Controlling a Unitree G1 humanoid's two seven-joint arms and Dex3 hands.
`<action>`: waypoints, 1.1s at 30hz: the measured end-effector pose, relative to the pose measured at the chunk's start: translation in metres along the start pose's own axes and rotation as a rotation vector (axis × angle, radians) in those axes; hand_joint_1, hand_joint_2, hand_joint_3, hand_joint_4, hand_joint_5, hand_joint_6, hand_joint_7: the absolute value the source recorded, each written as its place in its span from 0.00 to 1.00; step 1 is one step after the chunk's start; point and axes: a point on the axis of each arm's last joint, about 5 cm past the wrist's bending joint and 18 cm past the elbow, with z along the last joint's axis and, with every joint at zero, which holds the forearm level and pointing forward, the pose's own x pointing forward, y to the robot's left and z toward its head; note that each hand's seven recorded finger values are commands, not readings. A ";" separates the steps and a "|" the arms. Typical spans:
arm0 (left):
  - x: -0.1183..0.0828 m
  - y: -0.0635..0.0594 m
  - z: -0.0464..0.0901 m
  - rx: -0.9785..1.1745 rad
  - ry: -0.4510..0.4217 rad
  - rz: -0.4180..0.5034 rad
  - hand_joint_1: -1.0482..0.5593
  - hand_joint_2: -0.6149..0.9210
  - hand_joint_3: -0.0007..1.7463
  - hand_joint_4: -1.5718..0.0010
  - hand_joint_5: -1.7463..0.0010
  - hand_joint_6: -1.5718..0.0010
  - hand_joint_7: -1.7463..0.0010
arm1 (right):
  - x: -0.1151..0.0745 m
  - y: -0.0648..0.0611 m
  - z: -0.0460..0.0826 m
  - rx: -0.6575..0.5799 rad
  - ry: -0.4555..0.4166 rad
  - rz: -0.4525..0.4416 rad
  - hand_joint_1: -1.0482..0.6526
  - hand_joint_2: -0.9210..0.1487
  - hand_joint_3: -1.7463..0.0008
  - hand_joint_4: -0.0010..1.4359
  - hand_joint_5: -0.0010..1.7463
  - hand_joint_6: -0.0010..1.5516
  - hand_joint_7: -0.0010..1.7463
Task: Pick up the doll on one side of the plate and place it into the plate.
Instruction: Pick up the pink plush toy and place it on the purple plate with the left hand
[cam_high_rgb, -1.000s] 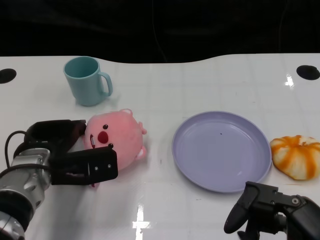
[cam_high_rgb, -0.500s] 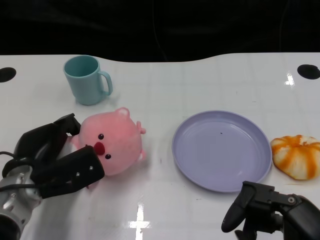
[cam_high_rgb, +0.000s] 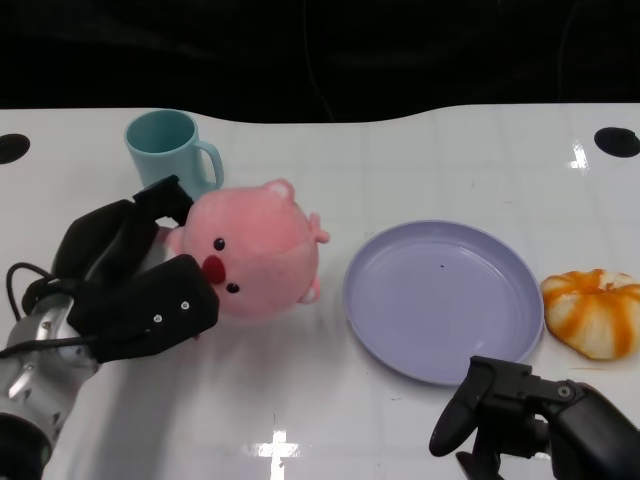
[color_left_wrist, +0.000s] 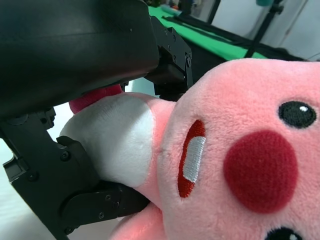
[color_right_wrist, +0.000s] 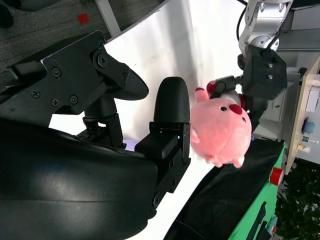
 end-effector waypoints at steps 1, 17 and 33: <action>0.002 0.000 0.004 -0.003 -0.004 -0.008 0.58 0.65 0.68 0.38 0.00 0.52 0.00 | 0.000 0.000 0.000 0.001 0.000 0.000 0.56 0.30 0.39 0.44 0.94 0.37 0.77; 0.033 -0.021 0.089 -0.068 -0.130 -0.084 0.57 0.63 0.75 0.39 0.00 0.50 0.02 | -0.003 -0.001 -0.001 0.005 0.011 -0.011 0.55 0.28 0.42 0.44 0.94 0.37 0.77; 0.045 -0.060 0.144 -0.052 -0.086 -0.240 0.57 0.65 0.67 0.38 0.00 0.51 0.00 | -0.004 0.005 0.001 0.012 0.002 0.004 0.54 0.31 0.40 0.45 0.94 0.37 0.77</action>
